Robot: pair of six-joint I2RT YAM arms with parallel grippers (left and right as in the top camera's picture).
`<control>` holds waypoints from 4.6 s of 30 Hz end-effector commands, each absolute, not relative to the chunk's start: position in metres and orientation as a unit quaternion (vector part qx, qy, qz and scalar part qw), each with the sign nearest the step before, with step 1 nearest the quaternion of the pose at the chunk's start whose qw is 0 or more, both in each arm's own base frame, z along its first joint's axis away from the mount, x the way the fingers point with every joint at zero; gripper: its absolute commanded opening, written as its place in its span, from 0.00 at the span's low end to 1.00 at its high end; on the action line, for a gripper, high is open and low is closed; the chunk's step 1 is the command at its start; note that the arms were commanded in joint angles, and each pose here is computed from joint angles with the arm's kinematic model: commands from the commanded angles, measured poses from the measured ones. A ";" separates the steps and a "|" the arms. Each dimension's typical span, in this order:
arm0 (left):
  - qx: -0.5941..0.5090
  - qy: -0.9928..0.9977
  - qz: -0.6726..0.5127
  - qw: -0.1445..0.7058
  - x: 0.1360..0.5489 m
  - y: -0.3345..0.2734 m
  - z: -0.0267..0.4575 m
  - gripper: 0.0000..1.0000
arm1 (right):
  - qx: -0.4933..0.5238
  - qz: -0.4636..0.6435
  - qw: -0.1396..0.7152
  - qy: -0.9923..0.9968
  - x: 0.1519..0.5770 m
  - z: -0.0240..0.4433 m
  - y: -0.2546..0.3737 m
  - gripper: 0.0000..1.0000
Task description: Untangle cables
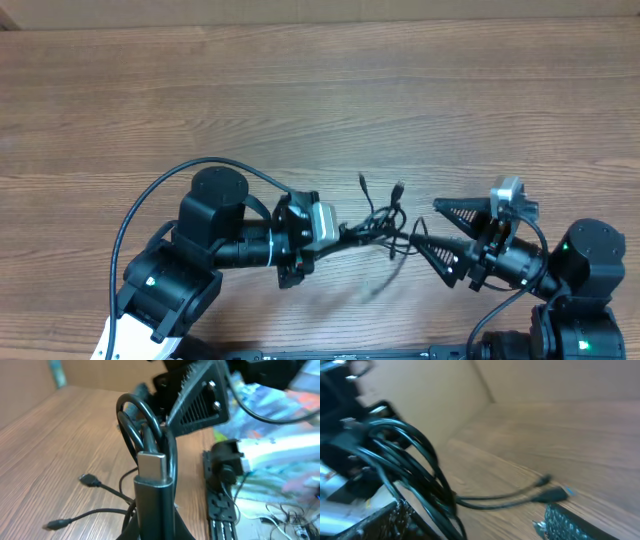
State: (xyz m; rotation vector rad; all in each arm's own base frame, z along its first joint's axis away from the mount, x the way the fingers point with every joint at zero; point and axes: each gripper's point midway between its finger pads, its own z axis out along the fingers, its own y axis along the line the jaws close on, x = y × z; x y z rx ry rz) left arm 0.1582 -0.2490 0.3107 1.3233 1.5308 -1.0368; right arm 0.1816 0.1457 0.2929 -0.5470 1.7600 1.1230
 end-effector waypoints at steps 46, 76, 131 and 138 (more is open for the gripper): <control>0.526 0.541 -0.474 0.455 0.152 -0.258 0.357 1.00 | -0.333 0.506 0.466 0.645 0.144 0.315 0.161 0.04; 0.511 0.560 -0.434 0.487 0.188 -0.277 0.349 1.00 | -0.359 0.487 0.466 0.646 0.138 0.297 0.162 0.04; 0.455 0.602 -0.468 0.460 0.201 -0.311 0.343 0.04 | -0.291 0.429 0.473 0.712 0.166 0.278 0.149 0.82; 0.445 0.559 -0.508 0.481 0.190 -0.311 0.377 0.04 | -0.280 0.419 0.471 0.724 0.170 0.273 0.146 0.87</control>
